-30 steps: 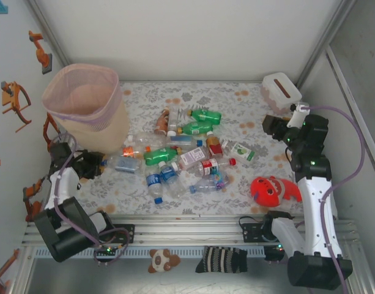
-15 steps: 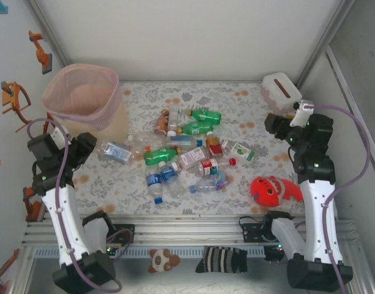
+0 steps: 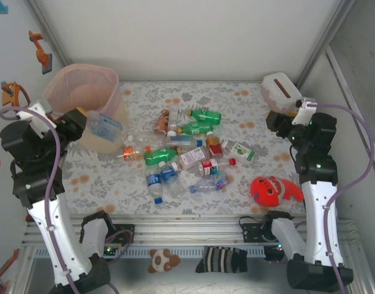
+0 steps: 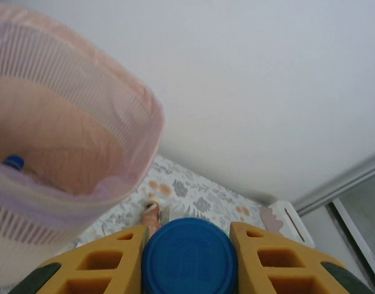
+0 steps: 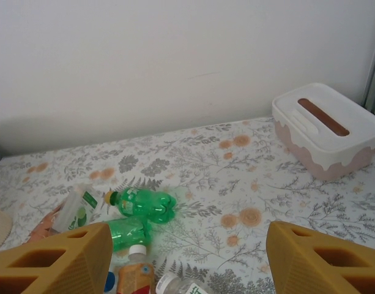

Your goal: Put the plastic bottles in the bin

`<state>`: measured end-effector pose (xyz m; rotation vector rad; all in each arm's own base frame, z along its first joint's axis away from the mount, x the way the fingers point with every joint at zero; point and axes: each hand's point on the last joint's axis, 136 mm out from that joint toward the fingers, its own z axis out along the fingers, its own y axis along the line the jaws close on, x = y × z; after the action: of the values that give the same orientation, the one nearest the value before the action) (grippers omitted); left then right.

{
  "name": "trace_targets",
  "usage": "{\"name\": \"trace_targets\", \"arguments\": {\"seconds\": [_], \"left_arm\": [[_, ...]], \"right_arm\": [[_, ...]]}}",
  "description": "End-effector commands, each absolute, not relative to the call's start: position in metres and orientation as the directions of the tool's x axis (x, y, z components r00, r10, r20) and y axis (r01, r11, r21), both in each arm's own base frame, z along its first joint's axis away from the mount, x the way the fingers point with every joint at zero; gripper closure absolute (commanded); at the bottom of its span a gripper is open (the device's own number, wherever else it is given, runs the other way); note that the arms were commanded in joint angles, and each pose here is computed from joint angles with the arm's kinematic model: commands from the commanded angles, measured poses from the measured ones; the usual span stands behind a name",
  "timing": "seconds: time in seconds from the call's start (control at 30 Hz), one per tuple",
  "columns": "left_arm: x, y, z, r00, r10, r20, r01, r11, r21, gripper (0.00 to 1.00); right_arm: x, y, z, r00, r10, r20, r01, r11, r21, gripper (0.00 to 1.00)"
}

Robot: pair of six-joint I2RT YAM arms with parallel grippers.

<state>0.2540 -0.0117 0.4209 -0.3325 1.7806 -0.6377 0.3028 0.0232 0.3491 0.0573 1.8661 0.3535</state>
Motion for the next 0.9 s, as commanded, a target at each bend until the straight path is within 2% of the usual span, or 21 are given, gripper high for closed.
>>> {"name": "trace_targets", "arguments": {"seconds": [0.0, 0.2, 0.43, 0.6, 0.87], "left_arm": [[0.263, -0.005, 0.454, -0.223, -0.437, -0.872, 0.131, 0.873, -0.471, 1.0], [0.294, 0.007, 0.491, -0.176, -0.336, -0.925, 0.143, 0.921, -0.361, 1.0], [0.341, 0.027, 0.498, -0.167, -0.184, -0.969, 0.069, 0.978, -0.198, 1.0], [0.378, 0.033, 0.477, -0.24, -0.084, -0.967, 0.035, 0.995, -0.095, 1.0], [0.423, 0.024, 0.4, -0.476, 0.077, -0.876, 0.036, 0.997, 0.068, 1.0]], "right_arm": [[0.301, 0.024, 0.366, -0.283, 0.207, -0.936, -0.154, 0.954, 0.258, 0.33], [0.3, 0.025, 0.365, -0.289, 0.208, -0.935, -0.155, 0.953, 0.26, 0.33], [0.302, 0.025, 0.362, -0.293, 0.221, -0.93, -0.15, 0.95, 0.273, 0.33], [0.303, 0.024, 0.361, -0.3, 0.225, -0.927, -0.144, 0.95, 0.277, 0.33], [0.303, 0.022, 0.364, -0.295, 0.226, -0.928, -0.136, 0.952, 0.275, 0.33]]}}
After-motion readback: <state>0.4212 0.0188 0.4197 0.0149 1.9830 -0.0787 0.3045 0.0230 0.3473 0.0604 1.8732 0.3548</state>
